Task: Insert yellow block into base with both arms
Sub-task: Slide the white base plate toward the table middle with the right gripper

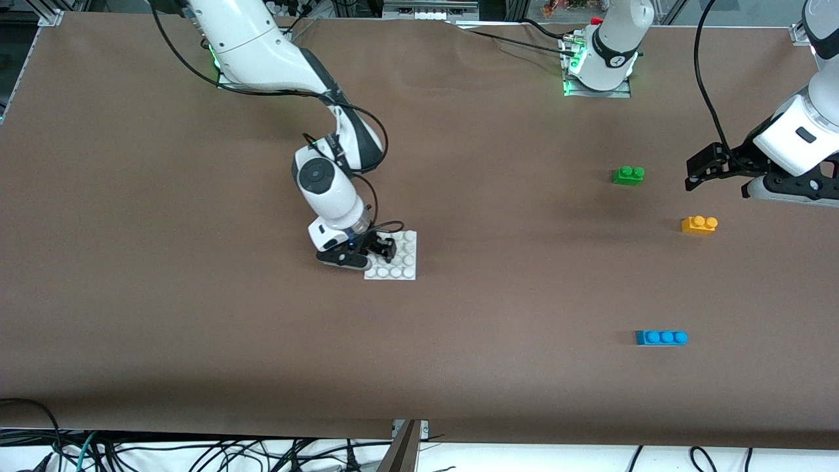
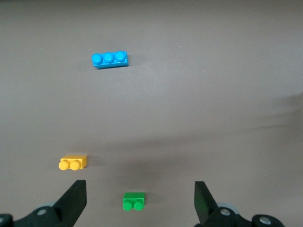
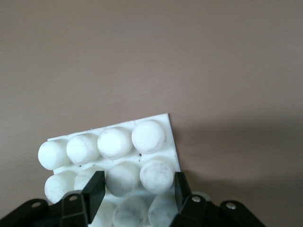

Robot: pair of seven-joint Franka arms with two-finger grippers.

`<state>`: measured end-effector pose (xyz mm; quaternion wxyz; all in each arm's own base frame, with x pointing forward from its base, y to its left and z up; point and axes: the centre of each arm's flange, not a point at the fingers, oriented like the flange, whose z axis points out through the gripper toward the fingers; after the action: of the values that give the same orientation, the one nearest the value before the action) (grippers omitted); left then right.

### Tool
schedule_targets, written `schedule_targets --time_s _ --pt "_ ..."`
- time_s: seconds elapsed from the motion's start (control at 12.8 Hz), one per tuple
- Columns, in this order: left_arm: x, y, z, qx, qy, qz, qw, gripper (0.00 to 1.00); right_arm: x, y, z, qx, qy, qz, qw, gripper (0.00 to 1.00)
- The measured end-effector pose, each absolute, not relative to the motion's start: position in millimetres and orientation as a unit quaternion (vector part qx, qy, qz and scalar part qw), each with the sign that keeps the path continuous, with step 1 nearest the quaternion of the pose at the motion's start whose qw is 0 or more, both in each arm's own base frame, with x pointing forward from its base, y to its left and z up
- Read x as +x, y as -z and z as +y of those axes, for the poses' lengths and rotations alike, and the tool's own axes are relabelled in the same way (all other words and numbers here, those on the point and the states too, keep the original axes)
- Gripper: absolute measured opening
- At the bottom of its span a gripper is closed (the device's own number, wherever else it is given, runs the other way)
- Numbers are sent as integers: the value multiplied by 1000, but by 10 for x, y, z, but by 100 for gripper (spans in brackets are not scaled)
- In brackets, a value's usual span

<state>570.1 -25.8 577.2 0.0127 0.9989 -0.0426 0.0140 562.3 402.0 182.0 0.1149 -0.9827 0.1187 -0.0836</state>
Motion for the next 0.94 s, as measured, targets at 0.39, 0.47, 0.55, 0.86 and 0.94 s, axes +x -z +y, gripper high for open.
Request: schedule_targets --time_s 0.39,0.47,0.55,0.86,0.94 --pt "5702 -5773 -258 999 -14 -43 13 100 5385 -1784 4809 -977 88 136 140 66" --pt "5702 -5773 -259 999 -14 -43 13 100 5325 -1780 4925 -976 88 134 144 66" --pt "5702 -5774 -258 999 -14 -43 13 100 5269 -1779 5016 -976 88 134 146 66" --pt "5702 -5774 -258 999 -14 -43 13 100 5094 -1768 5252 -975 83 139 153 66" --pt "5702 -5774 -258 999 -14 -43 13 100 5083 -1767 5275 -974 83 141 154 66"
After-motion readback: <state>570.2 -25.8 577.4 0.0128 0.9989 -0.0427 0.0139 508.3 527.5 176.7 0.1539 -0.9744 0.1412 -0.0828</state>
